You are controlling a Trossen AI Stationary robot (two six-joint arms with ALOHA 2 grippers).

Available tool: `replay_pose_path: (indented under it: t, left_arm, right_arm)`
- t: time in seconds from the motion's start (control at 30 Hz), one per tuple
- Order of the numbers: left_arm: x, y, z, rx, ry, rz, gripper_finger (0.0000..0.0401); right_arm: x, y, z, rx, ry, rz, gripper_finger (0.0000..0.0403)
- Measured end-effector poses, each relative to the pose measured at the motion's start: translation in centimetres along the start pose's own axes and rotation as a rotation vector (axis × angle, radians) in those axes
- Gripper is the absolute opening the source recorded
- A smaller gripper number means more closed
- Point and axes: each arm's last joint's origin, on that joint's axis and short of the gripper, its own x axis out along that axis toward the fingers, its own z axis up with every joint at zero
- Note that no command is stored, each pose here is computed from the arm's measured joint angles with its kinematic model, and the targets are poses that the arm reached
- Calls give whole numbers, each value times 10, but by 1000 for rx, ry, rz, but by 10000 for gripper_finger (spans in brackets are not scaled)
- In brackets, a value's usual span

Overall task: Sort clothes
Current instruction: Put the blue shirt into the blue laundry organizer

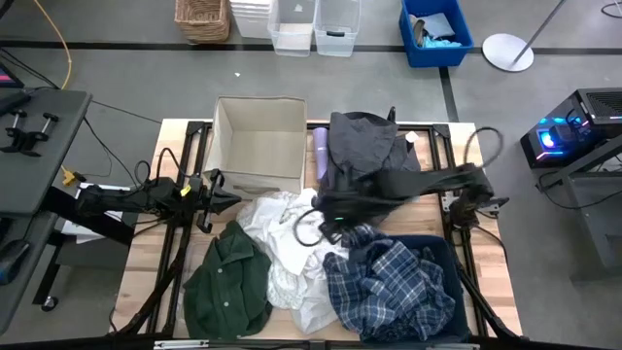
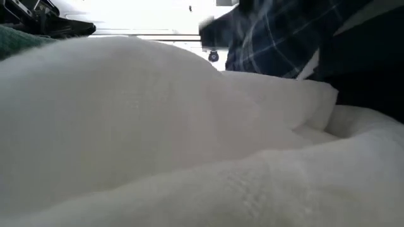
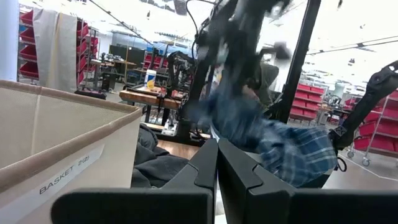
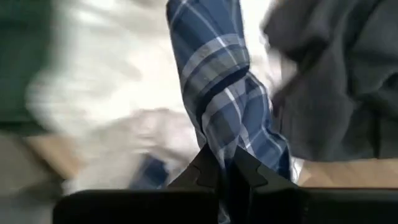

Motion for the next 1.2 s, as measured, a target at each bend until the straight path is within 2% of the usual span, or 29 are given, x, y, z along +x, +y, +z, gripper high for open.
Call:
replay_pose_path:
  t: [0.07,0.17,0.23,0.3,0.43,0.53,0.6,0.7,0.77,0.9,1.07,1.2]
  left_arm:
    - [0,0,0,0,0,0,0]
    - [0,0,0,0,0,0,0]
    - [0,0,0,0,0,0,0]
    - [0,0,0,0,0,0,0]
    - [0,0,0,0,1,0,0]
    - [0,0,-1,0,6,0,0]
    - [0,0,-1,0,6,0,0]
    - [0,0,0,0,4,0,0]
    - [0,0,0,0,5,0,0]
    - [0,0,0,0,3,0,0]
    - [0,0,0,0,1,-1,0]
    - [0,0,0,0,2,0,0]
  right_arm:
    - [-44,4,-13,-5,-67,87,2]
    - [-90,6,-45,24,-65,182,1]
    - [-105,13,-71,45,-38,241,1]
    - [-105,17,-98,86,2,232,1]
    - [-79,27,-143,196,156,117,1]
    - [-46,24,-177,297,359,-77,1]
    - [-28,19,-197,335,430,-198,0]
    - [-7,8,-209,375,454,-260,0]
    - [13,0,-212,403,521,-287,0]
    - [68,-22,-220,448,603,-277,0]
    - [139,-48,-229,597,625,-137,0]
    - [157,-57,-236,632,643,-57,0]
